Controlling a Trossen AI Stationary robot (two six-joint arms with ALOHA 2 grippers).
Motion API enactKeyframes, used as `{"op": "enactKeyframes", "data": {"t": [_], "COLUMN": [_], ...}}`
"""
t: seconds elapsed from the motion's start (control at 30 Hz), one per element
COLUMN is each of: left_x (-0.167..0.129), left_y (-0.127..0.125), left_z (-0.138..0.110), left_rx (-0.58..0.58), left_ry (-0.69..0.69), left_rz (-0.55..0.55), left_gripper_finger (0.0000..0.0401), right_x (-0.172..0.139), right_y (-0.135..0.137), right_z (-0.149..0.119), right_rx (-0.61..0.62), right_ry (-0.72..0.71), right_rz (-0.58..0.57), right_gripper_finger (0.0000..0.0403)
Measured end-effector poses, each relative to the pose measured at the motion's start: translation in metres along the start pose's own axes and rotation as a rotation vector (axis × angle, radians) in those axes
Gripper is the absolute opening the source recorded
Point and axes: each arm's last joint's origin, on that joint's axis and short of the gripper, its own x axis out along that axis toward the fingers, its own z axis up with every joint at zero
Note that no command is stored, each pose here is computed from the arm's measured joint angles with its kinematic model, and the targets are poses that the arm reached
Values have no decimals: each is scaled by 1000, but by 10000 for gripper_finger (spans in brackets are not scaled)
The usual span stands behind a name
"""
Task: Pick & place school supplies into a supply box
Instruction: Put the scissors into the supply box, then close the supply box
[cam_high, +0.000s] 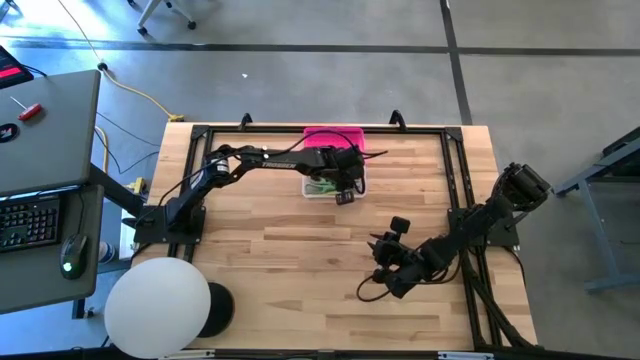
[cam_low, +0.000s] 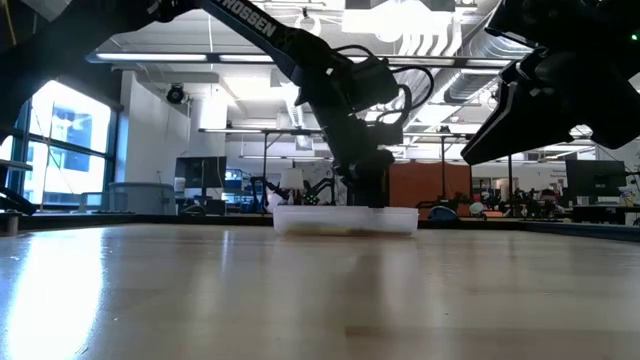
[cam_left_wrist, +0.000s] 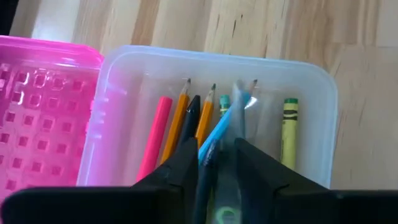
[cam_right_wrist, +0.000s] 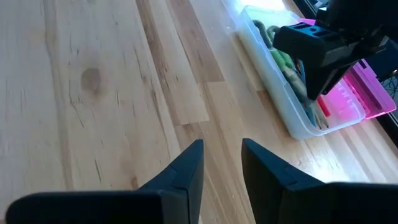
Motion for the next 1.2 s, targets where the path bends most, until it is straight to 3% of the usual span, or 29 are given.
{"op": "enactKeyframes", "data": {"t": [0.37, 0.47, 0.6, 0.8, 0.97, 1.2], "left_x": [-9, -25, -49, -84, -91, -90], "left_y": [6, 9, 12, 22, 47, 99], "left_z": [-3, 2, 5, 8, 2, -17], "left_rx": [-7, -21, -70, -132, -214, -433], "left_ry": [56, 39, 27, 10, 26, 78], "left_rz": [74, 117, 86, 111, 145, 219], "left_gripper_finger": [48, 41, 41, 49, 55, 52], "right_x": [0, 0, 0, -1, 6, 26], "right_y": [1, 1, -2, -13, -29, -53], "right_z": [0, 0, -1, -7, -11, -11], "right_rx": [10, 8, -17, -76, -85, -71], "right_ry": [20, 10, -14, -39, 22, 170], "right_rz": [32, 17, -46, -198, -292, -370], "right_gripper_finger": [87, 87, 87, 87, 86, 63]}}
